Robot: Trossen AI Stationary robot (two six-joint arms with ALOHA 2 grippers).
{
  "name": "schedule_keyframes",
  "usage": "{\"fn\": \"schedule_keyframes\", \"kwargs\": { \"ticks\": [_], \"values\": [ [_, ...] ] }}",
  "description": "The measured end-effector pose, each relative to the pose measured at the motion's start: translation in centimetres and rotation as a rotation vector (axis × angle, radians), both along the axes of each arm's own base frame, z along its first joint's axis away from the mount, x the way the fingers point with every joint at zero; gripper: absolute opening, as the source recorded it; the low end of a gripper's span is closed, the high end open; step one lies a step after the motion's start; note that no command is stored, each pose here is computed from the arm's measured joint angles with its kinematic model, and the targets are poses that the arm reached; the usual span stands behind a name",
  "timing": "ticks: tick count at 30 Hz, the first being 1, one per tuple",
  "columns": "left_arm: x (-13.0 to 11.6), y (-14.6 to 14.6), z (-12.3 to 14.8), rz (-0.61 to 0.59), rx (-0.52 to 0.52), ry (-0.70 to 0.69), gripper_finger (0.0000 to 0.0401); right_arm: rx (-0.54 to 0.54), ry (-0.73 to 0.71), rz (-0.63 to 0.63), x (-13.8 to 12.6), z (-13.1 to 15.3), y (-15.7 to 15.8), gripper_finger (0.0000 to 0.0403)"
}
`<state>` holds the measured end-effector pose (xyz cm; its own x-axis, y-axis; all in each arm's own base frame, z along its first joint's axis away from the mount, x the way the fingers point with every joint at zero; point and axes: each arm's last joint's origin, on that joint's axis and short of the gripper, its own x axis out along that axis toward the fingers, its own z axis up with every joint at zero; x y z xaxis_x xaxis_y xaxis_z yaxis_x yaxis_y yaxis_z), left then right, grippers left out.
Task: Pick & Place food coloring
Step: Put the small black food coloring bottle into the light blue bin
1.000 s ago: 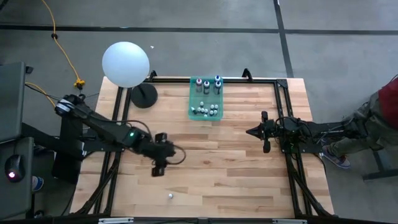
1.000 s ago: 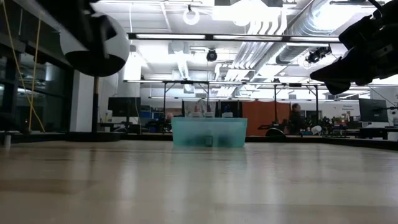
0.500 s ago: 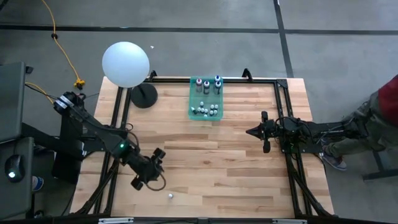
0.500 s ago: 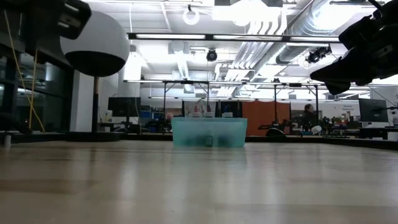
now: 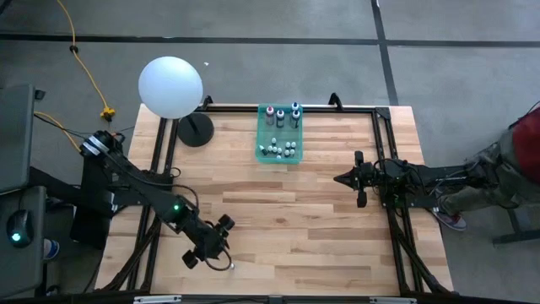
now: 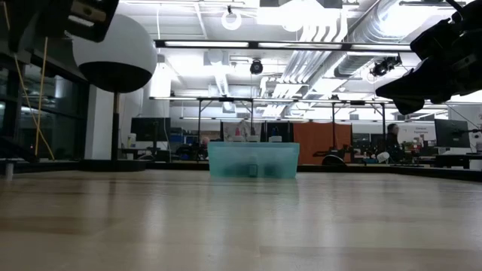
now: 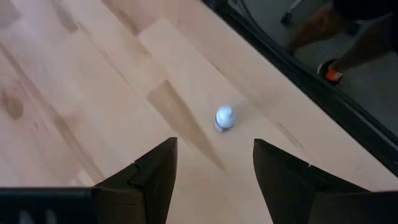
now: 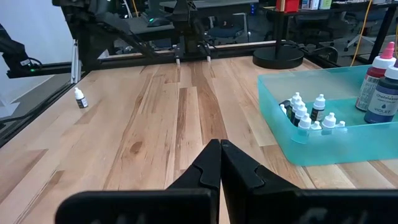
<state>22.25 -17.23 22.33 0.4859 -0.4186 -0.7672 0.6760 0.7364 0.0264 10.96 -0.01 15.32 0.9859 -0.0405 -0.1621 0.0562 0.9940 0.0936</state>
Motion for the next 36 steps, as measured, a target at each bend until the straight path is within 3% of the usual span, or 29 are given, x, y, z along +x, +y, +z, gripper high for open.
{"fn": "schedule_keyframes", "kwargs": {
  "ticks": [15, 23, 30, 36],
  "values": [
    [3.3, -3.6, -1.6, -0.087, 0.121, 0.118, 0.0202, 0.000, -0.001, 0.000, 0.0, 0.0, 0.0, 0.0000],
    [4.0, -5.7, -2.6, -0.013, 0.146, 0.189, 0.0202, 0.000, 0.000, 0.000, 0.0, 0.0, 0.0, 0.0000],
    [4.6, -6.0, -3.3, 0.096, 0.143, 0.207, 0.0202, 0.000, 0.000, 0.000, 0.0, 0.0, 0.0, 0.0000],
    [4.6, -6.1, -3.9, 0.119, 0.134, 0.253, 0.0202, 0.000, 0.000, 0.000, 0.0, 0.0, 0.0, 0.0000]
  ]
}}
